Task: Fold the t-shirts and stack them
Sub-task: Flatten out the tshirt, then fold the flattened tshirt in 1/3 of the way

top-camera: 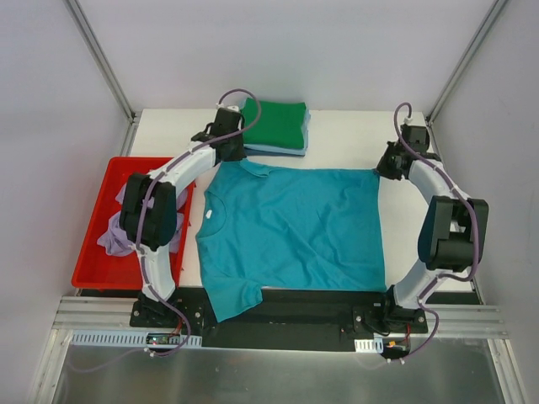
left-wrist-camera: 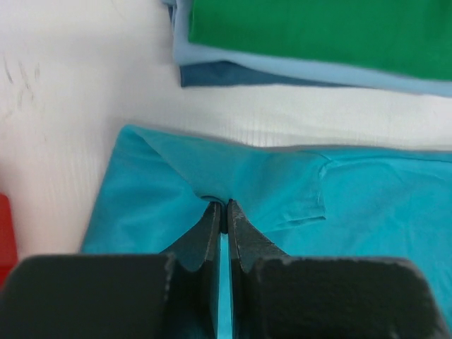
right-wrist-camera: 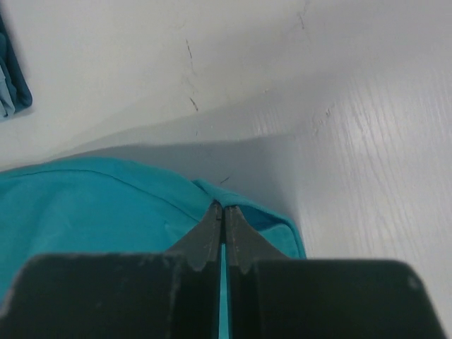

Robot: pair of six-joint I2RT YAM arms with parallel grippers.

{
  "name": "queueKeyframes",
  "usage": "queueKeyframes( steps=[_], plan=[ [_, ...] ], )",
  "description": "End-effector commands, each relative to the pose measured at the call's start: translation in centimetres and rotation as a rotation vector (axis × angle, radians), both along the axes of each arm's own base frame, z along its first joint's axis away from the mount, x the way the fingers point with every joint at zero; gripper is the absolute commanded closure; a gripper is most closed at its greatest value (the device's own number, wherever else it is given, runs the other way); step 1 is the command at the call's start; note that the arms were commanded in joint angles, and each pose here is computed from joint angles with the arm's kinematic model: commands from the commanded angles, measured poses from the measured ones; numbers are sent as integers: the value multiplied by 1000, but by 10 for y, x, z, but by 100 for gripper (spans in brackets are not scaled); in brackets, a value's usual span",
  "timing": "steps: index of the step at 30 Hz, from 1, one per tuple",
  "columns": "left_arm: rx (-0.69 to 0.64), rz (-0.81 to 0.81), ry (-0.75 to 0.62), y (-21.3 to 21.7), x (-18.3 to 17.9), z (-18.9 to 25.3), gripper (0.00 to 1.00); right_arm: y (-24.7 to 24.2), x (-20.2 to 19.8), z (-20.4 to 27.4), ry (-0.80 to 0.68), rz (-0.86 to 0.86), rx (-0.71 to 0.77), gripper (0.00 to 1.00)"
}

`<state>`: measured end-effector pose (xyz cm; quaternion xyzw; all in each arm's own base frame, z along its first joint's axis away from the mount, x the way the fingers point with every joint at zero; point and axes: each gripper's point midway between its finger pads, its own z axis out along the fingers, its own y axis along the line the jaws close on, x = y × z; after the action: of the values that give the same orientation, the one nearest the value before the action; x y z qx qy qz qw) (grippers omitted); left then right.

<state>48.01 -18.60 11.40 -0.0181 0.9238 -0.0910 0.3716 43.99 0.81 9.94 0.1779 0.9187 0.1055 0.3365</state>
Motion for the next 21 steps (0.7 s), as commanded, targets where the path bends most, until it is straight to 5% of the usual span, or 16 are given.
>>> queueKeyframes(
  steps=[1, 21],
  plan=[
    [-125, 24, 52, -4, -42, 32, 100, 2, -33, 29, 14, 35, -3, 100],
    [-262, 157, 212, 26, -210, 27, 100, -6, -105, 37, 41, 122, -122, 100]
  ],
)
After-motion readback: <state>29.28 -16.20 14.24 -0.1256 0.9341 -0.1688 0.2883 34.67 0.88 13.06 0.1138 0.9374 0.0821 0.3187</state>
